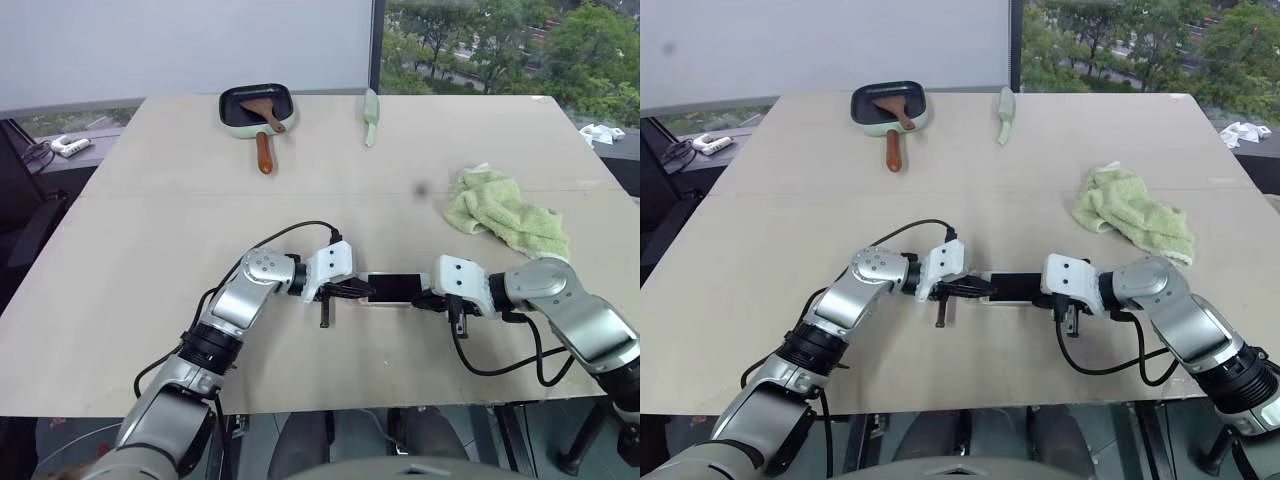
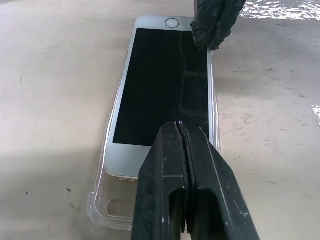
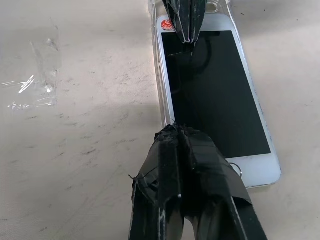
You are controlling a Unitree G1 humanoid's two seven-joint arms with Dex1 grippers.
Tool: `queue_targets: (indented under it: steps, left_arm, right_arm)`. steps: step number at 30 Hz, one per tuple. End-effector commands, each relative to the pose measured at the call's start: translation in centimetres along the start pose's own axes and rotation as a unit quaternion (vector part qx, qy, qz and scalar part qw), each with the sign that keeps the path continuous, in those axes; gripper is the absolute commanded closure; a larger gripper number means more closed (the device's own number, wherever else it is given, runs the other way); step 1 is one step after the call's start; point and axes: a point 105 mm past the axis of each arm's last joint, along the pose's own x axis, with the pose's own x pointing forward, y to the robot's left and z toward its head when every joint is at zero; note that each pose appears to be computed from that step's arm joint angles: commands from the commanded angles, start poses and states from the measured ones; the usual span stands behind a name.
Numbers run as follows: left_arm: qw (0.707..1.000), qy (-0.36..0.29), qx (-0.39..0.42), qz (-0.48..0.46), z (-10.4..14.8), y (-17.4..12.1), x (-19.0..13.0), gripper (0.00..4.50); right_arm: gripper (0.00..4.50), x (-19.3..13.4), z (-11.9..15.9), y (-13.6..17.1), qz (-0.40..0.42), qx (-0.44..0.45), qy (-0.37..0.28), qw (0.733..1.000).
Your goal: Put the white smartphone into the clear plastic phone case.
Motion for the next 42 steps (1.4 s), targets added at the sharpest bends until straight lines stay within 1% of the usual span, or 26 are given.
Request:
queue_targets:
  steps: [1,6,11,14,16,18,21,23,26,28,30,32,34,35,37,39,42]
  left_arm:
    - [0.997,0.062,-0.043,-0.024,-3.5,-1.5,0.6,4.5]
    - [0.997,0.062,-0.042,-0.024,-3.5,-1.5,0.7,4.5]
    - [0.997,0.062,-0.041,-0.024,-3.5,-1.4,0.6,4.5]
    - [0.997,0.062,-0.04,-0.025,-3.5,-1.4,0.6,4.5]
    - [0.997,0.063,-0.039,-0.024,-3.5,-1.4,0.6,4.5]
    - [0.997,0.063,-0.039,-0.024,-3.5,-1.3,0.5,4.5]
    - [0.997,0.064,-0.038,-0.024,-3.5,-1.3,0.5,4.5]
    - [0.997,0.064,-0.037,-0.024,-3.5,-1.3,0.5,4.5]
    - [0.997,0.064,-0.036,-0.024,-3.5,-1.3,0.5,4.5]
    - [0.997,0.064,-0.035,-0.024,-3.5,-1.2,0.5,4.5]
    - [0.997,0.063,-0.034,-0.024,-3.5,-1.2,0.5,4.5]
    - [0.998,0.059,-0.029,-0.023,-3.2,-1.1,0.5,4.5]
    - [0.999,0.046,-0.022,-0.017,-2.6,-0.9,0.6,4.5]
    - [0.999,0.031,-0.018,-0.011,-1.9,-0.6,0.5,4.5]
    - [1.0,-0.006,-0.01,0.004,0.1,-0.1,0.2,4.5]
    - [0.998,-0.052,0.001,0.017,3.0,0.4,-0.7,4.5]
    - [0.996,-0.089,0.003,0.024,5.2,0.4,-1.6,4.5]
  right_arm:
    - [4.39,-0.3,0.7,-0.7,-0.024,0.0,-0.011,1.0]
    - [4.39,0.1,2.4,-1.3,-0.042,0.025,-0.057,0.997]
    - [4.39,1.5,1.9,-2.1,-0.079,0.076,-0.061,0.992]
    - [4.39,2.1,1.4,-1.9,-0.081,0.099,-0.047,0.991]
    - [4.39,2.4,-0.3,-0.7,-0.059,0.1,0.002,0.993]
    - [4.39,2.5,-1.5,-0.1,-0.049,0.102,0.035,0.993]
    - [4.39,2.4,-1.7,0.0,-0.046,0.102,0.041,0.993]
    - [4.39,2.2,-1.2,-0.3,-0.053,0.101,0.029,0.993]
    - [4.39,1.4,1.0,-1.5,-0.069,0.116,-0.037,0.99]
    - [4.39,0.6,1.9,-2.0,-0.07,0.125,-0.067,0.987]
    - [4.39,-0.9,2.0,-2.6,-0.074,0.13,-0.078,0.986]
    - [4.39,-2.3,1.2,-3.3,-0.088,0.136,-0.071,0.984]
    - [4.39,-3.2,0.2,-4.0,-0.103,0.139,-0.053,0.984]
    - [4.39,-3.8,-0.3,-4.3,-0.11,0.138,-0.041,0.983]
    - [4.39,-4.6,-1.1,-4.5,-0.115,0.139,-0.028,0.983]
    - [4.39,-5.1,-1.7,-4.6,-0.118,0.143,-0.017,0.983]
    - [4.39,-5.2,-2.3,-4.5,-0.117,0.142,-0.003,0.983]
